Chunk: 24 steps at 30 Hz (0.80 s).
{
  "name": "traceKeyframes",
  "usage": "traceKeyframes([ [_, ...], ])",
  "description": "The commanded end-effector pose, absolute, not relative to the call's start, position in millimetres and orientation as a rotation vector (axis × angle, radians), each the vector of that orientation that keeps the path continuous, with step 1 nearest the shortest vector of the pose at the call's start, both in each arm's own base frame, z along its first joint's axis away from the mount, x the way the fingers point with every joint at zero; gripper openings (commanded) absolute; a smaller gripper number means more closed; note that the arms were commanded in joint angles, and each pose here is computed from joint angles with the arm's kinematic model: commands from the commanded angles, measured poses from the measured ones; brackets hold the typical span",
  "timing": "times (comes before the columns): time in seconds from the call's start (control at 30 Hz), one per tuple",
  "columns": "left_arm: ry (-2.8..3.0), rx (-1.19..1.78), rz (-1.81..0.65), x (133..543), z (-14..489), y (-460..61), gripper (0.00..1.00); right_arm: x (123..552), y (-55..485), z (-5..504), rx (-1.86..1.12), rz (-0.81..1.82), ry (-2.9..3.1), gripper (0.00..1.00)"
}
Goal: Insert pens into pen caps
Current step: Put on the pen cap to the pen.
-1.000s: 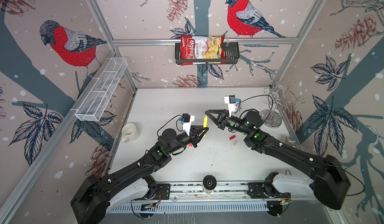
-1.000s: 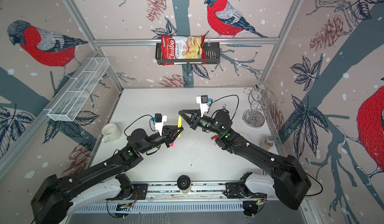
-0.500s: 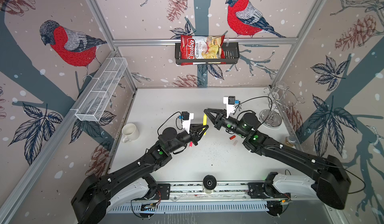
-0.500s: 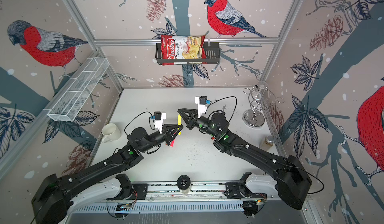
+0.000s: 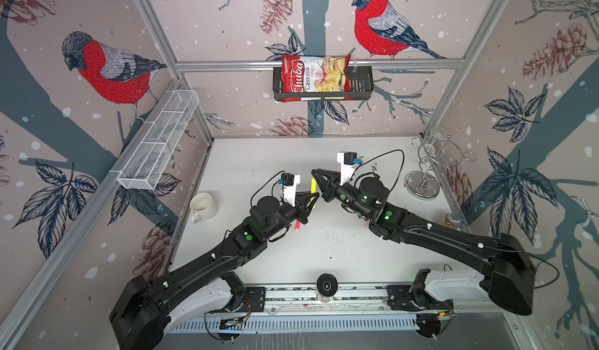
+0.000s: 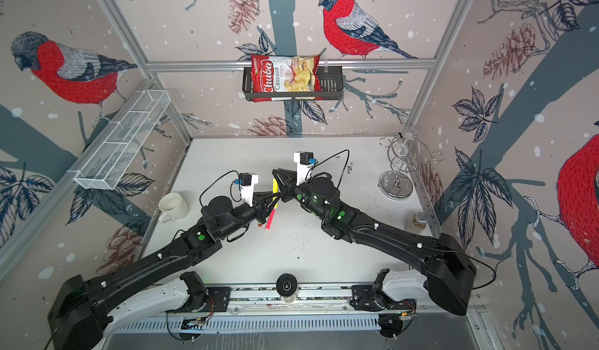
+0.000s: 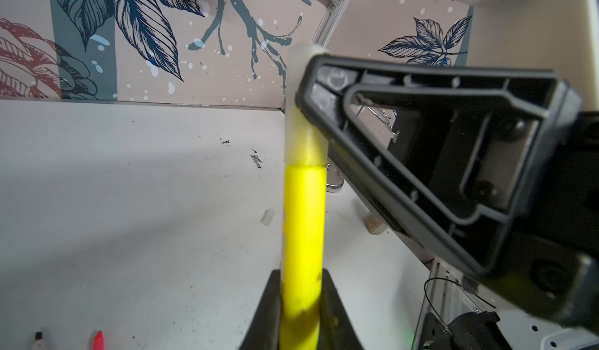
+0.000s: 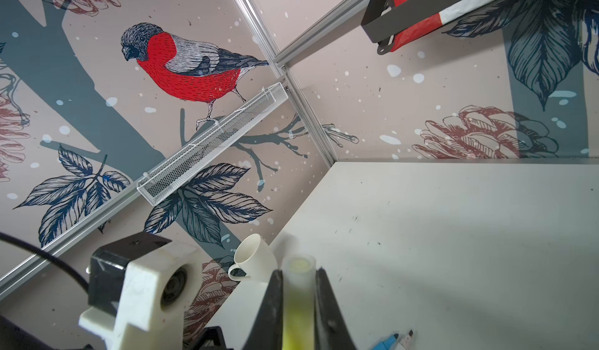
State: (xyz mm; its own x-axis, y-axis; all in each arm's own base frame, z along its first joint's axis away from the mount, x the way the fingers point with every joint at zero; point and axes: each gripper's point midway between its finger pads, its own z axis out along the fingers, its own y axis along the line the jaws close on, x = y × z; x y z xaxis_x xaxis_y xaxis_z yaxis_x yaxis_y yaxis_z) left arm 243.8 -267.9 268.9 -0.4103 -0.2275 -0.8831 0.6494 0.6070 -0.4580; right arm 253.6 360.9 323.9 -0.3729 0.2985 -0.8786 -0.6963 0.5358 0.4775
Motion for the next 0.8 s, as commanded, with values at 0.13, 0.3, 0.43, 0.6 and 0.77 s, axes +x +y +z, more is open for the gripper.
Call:
traceKeyframes([
  [0.13,1.548,0.175,-0.925,263.3,321.4,-242.1,0.00,241.7,369.7,276.2,-0.439,1.017,1.810,0.01],
  [0.3,1.536,0.180,-0.911,263.0,327.2,-240.3,0.00,238.4,374.3,273.8,-0.465,1.028,1.819,0.03],
  [0.43,1.531,0.194,-0.906,261.6,326.9,-240.0,0.00,234.9,375.2,275.8,-0.482,1.041,1.814,0.05],
  [0.6,1.524,0.234,-0.905,257.3,316.8,-242.1,0.00,228.5,377.7,288.4,-0.518,1.082,1.777,0.08],
  [0.77,1.522,0.263,-0.884,253.9,303.4,-240.3,0.00,226.6,377.6,303.5,-0.551,1.109,1.740,0.21],
])
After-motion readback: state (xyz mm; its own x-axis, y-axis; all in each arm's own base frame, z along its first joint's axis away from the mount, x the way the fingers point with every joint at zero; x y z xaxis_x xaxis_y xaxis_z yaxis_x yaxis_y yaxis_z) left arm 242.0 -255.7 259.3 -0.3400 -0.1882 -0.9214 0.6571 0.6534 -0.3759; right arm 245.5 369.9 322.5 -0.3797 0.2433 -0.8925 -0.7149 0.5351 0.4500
